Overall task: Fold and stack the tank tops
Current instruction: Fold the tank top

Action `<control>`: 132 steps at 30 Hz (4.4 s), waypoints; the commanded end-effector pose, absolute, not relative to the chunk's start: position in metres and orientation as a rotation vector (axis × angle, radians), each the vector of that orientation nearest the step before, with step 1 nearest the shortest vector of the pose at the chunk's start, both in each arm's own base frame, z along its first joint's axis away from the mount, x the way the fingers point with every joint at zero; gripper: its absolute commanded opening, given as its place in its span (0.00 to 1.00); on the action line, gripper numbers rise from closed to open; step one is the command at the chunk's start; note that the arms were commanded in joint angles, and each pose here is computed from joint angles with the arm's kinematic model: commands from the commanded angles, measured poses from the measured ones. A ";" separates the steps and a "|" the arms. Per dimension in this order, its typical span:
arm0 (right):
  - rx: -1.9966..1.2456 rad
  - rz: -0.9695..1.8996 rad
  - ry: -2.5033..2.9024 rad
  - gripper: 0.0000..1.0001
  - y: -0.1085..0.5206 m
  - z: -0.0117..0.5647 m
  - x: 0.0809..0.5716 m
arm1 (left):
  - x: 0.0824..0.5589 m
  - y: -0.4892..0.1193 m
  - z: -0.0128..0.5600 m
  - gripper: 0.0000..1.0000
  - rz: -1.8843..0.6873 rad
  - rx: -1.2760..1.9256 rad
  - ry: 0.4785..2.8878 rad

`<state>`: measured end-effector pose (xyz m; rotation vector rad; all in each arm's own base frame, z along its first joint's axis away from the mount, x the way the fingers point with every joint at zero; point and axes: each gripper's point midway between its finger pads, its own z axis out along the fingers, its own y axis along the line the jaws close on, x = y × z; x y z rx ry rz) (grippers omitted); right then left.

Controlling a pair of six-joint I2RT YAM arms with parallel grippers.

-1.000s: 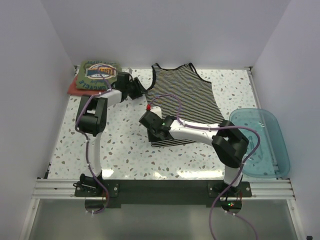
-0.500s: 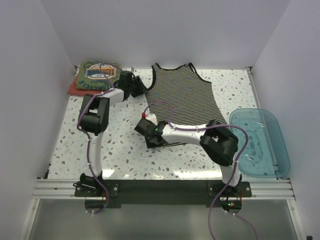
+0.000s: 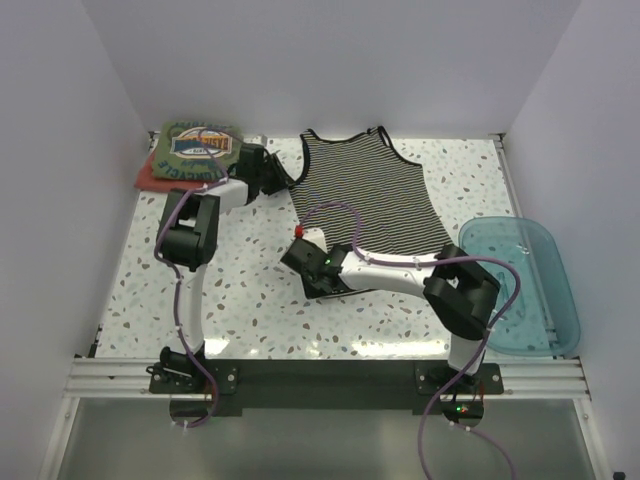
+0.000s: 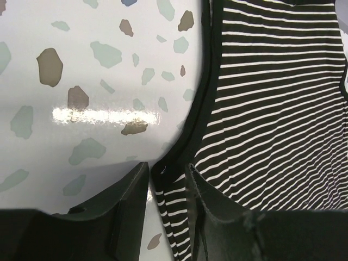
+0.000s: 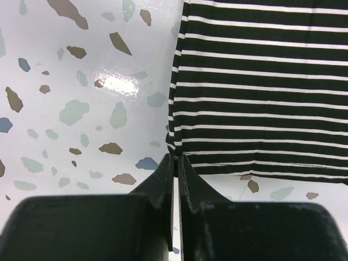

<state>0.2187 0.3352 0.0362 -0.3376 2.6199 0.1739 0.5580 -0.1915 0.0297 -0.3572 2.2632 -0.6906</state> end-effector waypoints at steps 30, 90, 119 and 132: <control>-0.278 0.280 2.554 0.00 0.336 0.083 0.228 | 0.516 -0.192 -0.034 0.20 -0.503 -0.420 2.421; -0.126 0.420 2.614 0.00 0.304 0.049 0.204 | 0.552 -0.231 0.069 0.00 -0.452 -0.344 2.253; -0.398 0.324 2.583 0.22 0.356 0.017 0.199 | 0.541 -0.159 0.019 0.00 -0.239 -0.535 2.321; -0.385 0.664 2.504 0.24 0.452 0.042 0.152 | 0.566 -0.157 0.037 0.16 -0.316 -0.331 2.312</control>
